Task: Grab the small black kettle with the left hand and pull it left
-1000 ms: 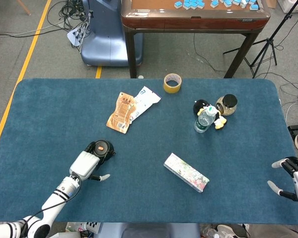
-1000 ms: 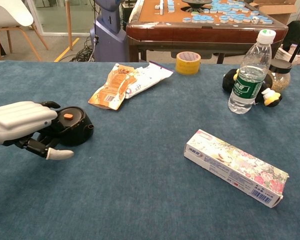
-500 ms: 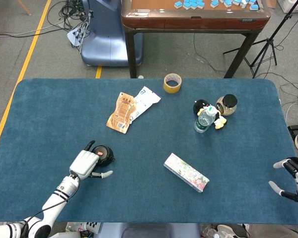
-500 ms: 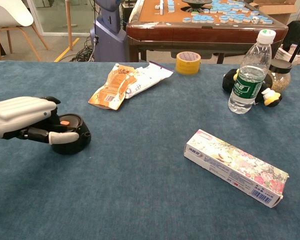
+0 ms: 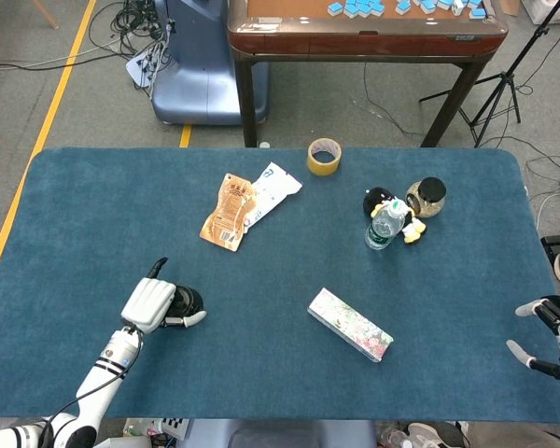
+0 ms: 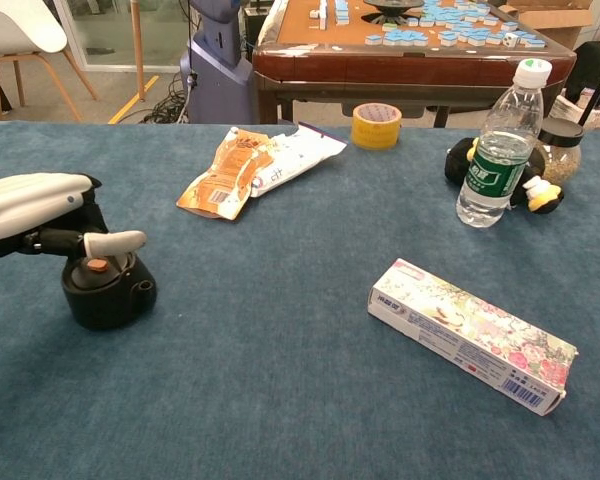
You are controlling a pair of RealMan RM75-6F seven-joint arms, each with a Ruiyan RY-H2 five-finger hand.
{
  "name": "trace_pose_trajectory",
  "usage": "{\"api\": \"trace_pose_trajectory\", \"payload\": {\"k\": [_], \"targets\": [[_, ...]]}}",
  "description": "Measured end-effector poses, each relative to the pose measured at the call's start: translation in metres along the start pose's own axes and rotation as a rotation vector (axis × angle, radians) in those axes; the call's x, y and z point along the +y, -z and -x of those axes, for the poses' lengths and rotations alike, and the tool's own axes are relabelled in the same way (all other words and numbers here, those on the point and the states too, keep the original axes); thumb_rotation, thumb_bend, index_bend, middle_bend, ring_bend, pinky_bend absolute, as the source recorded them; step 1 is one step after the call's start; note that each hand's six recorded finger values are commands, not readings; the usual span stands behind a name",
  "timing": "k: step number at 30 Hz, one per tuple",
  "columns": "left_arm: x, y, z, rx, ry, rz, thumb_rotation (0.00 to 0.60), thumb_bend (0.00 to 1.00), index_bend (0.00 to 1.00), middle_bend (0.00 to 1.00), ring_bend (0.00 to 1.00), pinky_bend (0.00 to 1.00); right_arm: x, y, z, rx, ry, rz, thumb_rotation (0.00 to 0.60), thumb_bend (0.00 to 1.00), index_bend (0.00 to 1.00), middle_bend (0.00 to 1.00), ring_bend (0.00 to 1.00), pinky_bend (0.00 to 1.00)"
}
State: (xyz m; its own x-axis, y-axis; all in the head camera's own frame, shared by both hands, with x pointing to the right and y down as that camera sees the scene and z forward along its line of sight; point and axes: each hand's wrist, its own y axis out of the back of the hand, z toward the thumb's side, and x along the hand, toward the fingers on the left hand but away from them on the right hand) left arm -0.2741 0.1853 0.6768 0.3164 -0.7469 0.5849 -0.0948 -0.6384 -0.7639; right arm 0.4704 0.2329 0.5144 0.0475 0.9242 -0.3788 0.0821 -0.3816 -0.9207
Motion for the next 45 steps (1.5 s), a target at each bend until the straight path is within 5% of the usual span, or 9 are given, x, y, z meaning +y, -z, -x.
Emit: {"api": "trace_pose_trajectory", "payload": {"k": [4, 8, 16, 20, 25, 33, 37, 45], "targets": [[0.006, 0.006, 0.003, 0.029, -0.023, 0.024, 0.093, 0.09, 1.0, 1.0, 0.98, 0.0, -0.001, -0.001, 0.001, 0.003, -0.002, 0.002, 0.6, 0.2, 0.41, 0.41, 0.26, 0.28], [0.013, 0.012, 0.006, 0.064, -0.058, 0.057, 0.213, 0.09, 1.0, 1.0, 0.99, 0.0, -0.002, -0.003, 0.003, 0.009, -0.004, 0.003, 0.6, 0.19, 0.41, 0.41, 0.26, 0.28], [0.028, 0.031, 0.015, 0.145, -0.137, 0.101, 0.114, 0.1, 1.0, 1.0, 0.99, 0.0, -0.004, -0.007, 0.007, 0.018, -0.011, 0.004, 0.6, 0.2, 0.41, 0.41, 0.26, 0.28], [0.032, 0.038, 0.017, 0.17, -0.159, 0.113, 0.12, 0.16, 1.0, 1.0, 0.99, 0.03, -0.005, -0.01, 0.009, 0.021, -0.012, 0.003, 0.6, 0.19, 0.41, 0.41, 0.26, 0.28], [0.036, 0.043, 0.018, 0.188, -0.195, 0.126, 0.224, 0.29, 1.0, 1.0, 1.0, 0.06, -0.005, -0.012, 0.01, 0.025, -0.014, 0.002, 0.6, 0.19, 0.41, 0.41, 0.26, 0.28], [0.04, 0.044, 0.019, 0.187, -0.235, 0.135, 0.274, 0.32, 1.0, 1.0, 1.0, 0.07, -0.005, -0.011, 0.01, 0.019, -0.014, 0.001, 0.6, 0.19, 0.41, 0.41, 0.26, 0.28], [0.041, 0.045, 0.02, 0.183, -0.248, 0.131, 0.354, 0.34, 1.0, 1.0, 1.0, 0.07, -0.006, -0.01, 0.01, 0.015, -0.016, 0.001, 0.6, 0.2, 0.41, 0.41, 0.26, 0.28], [0.044, 0.044, 0.021, 0.173, -0.269, 0.12, 0.363, 0.34, 1.0, 1.0, 1.0, 0.09, -0.005, -0.009, 0.009, 0.013, -0.015, 0.003, 0.6, 0.19, 0.41, 0.41, 0.26, 0.28]]}}
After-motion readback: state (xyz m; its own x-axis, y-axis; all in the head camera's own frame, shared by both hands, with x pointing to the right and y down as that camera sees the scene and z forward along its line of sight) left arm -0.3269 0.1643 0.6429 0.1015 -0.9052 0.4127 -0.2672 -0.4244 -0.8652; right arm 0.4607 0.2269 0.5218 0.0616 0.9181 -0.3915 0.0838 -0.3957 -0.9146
